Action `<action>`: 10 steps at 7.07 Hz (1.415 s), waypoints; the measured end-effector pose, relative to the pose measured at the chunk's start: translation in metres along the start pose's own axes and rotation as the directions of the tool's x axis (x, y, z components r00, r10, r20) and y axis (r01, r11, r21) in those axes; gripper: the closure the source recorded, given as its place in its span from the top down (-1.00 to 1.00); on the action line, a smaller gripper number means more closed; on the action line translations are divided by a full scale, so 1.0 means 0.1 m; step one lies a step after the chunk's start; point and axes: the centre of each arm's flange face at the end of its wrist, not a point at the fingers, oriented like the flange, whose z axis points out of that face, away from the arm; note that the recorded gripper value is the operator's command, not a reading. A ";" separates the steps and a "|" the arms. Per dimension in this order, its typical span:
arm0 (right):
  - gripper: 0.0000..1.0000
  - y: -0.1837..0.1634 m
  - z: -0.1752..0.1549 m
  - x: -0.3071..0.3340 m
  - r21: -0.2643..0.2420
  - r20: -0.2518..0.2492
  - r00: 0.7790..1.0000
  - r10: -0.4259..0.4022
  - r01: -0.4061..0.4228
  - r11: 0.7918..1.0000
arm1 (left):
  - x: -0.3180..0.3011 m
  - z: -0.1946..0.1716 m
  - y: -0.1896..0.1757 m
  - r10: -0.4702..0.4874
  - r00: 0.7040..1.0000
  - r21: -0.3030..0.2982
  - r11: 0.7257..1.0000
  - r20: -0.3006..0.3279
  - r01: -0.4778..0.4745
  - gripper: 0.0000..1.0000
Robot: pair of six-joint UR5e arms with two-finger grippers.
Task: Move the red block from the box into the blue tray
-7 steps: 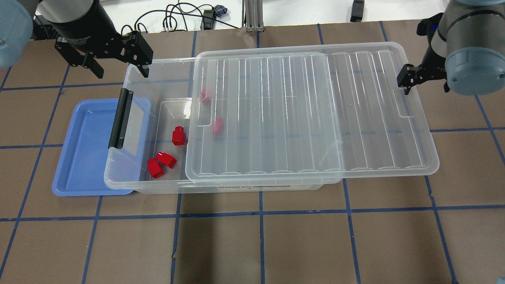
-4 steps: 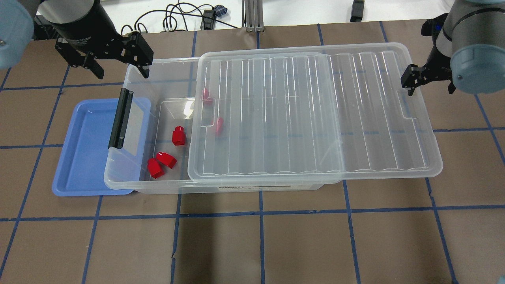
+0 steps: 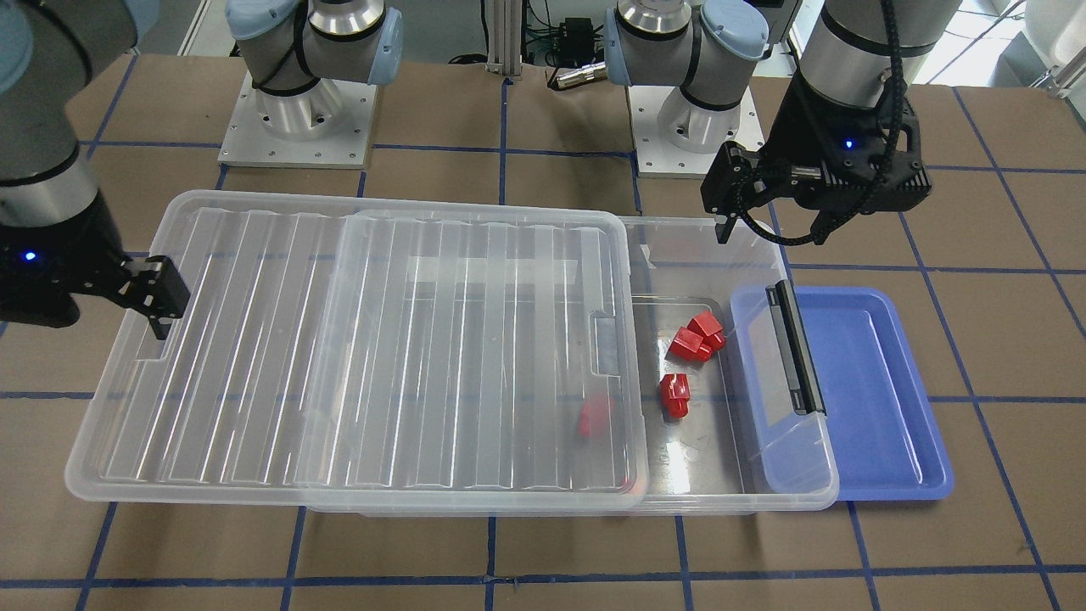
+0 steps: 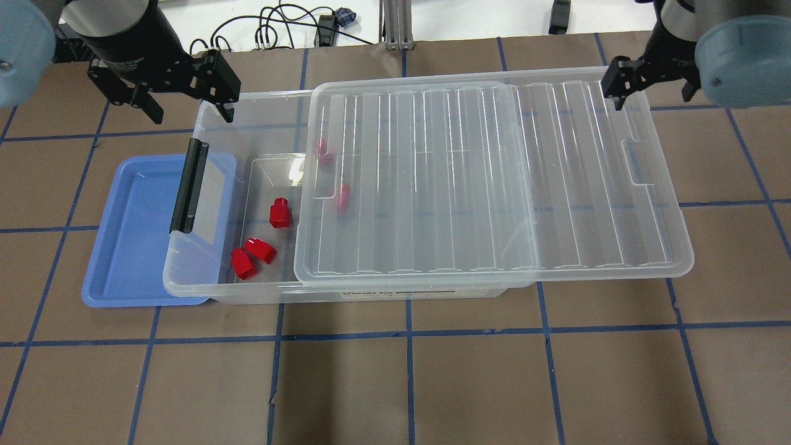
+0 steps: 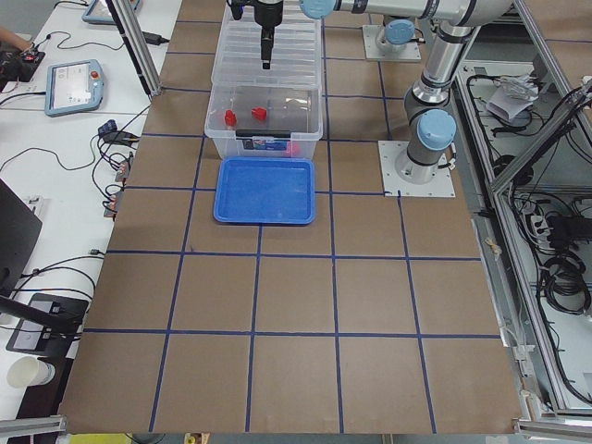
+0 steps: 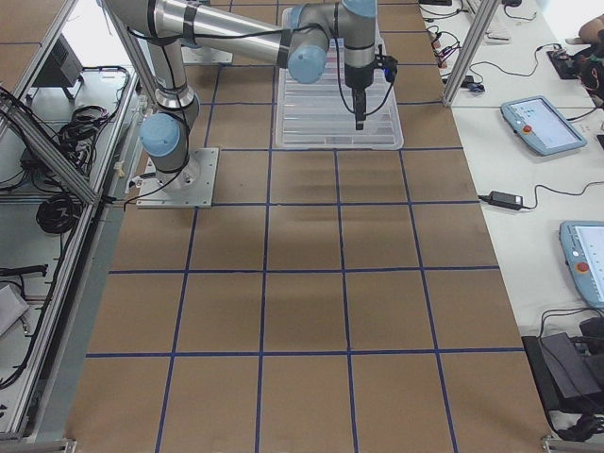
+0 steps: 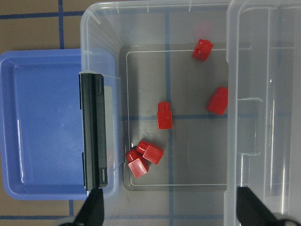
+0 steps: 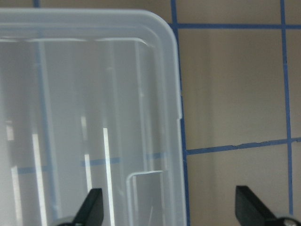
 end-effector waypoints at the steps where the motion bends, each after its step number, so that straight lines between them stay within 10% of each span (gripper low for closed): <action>1: 1.00 0.05 -0.39 -0.43 0.046 0.048 0.999 -0.019 0.017 0.999 | 0.01 0.03 0.00 -0.002 1.000 -0.005 1.000 -0.003 0.002 1.00; 3: 1.00 0.31 -0.58 -0.86 -0.076 0.174 0.982 0.071 -0.058 0.995 | 0.03 0.31 -0.08 -0.002 1.000 -0.045 0.999 -0.017 0.001 1.00; 5: 1.00 0.44 -0.54 -0.88 -0.168 0.168 0.971 0.173 -0.144 0.975 | 0.03 1.05 -0.25 -0.021 0.999 -0.061 0.998 -0.039 0.019 1.00; 10: 1.00 0.46 -0.59 -0.86 -0.175 0.166 0.967 0.191 -0.162 0.971 | 0.04 2.06 -0.24 -0.178 0.984 -0.156 0.973 -0.020 0.172 1.00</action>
